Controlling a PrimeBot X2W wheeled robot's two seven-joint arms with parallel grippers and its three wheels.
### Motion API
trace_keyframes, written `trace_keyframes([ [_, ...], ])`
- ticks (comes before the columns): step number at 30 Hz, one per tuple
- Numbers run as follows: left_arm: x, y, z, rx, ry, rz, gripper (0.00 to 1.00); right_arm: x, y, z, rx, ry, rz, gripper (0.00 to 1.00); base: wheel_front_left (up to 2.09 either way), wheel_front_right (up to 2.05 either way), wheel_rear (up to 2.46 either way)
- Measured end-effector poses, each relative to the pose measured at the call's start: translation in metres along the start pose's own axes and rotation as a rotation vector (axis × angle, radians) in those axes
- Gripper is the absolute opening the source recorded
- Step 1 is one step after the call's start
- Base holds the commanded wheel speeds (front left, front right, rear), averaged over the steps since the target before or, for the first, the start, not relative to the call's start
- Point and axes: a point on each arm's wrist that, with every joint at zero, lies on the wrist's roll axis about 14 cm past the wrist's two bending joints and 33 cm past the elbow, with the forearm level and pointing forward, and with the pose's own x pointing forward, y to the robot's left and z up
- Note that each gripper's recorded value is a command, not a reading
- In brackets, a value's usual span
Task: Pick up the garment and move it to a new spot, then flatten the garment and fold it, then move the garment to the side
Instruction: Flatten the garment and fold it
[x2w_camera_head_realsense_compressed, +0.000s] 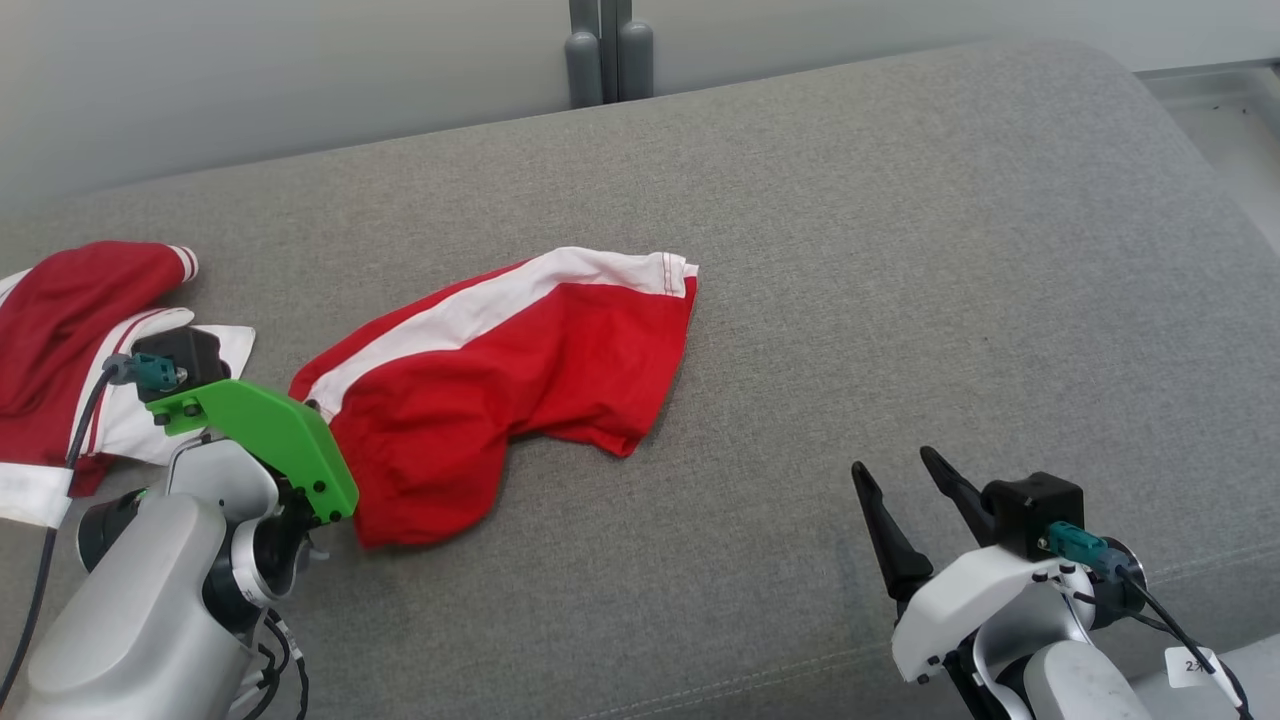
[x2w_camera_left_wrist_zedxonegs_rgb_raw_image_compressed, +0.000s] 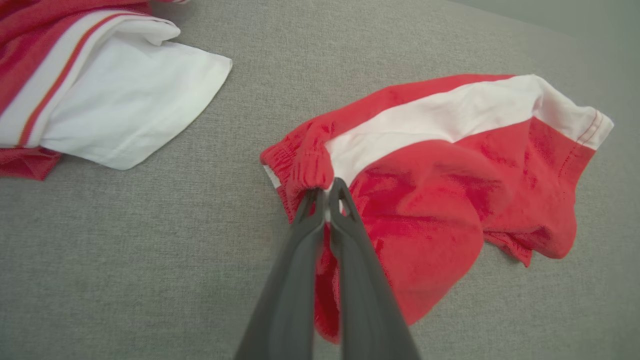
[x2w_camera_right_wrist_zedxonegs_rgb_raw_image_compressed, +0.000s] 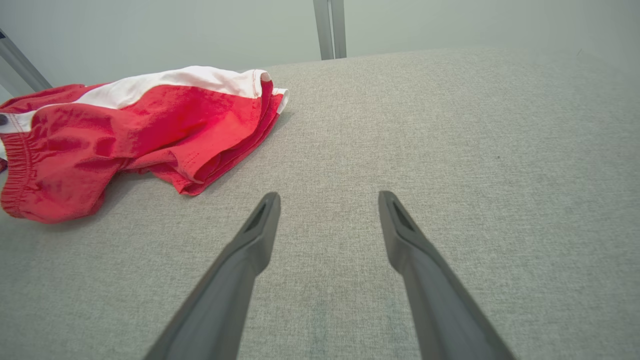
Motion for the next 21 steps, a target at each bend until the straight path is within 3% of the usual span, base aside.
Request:
trace_keyframes([
  [1,0.0,0.003,0.001,0.006,-0.014,0.011,0.02,0.001,0.001,0.0,0.0,0.0,0.003,1.0,0.0,0.0,0.0],
  [2,0.0,0.005,0.003,0.01,-0.03,0.02,0.99,0.001,0.001,0.0,0.0,0.001,0.004,1.0,0.0,0.0,0.0],
  [11,-0.004,0.011,0.013,0.017,-0.105,0.038,1.0,0.002,0.003,0.002,-0.001,-0.004,0.011,1.0,0.0,0.0,0.0],
  [21,-0.041,0.001,0.04,-0.039,-0.427,-0.031,1.0,0.001,-0.01,0.02,-0.008,-0.077,-0.027,1.0,0.0,0.0,0.0],
])
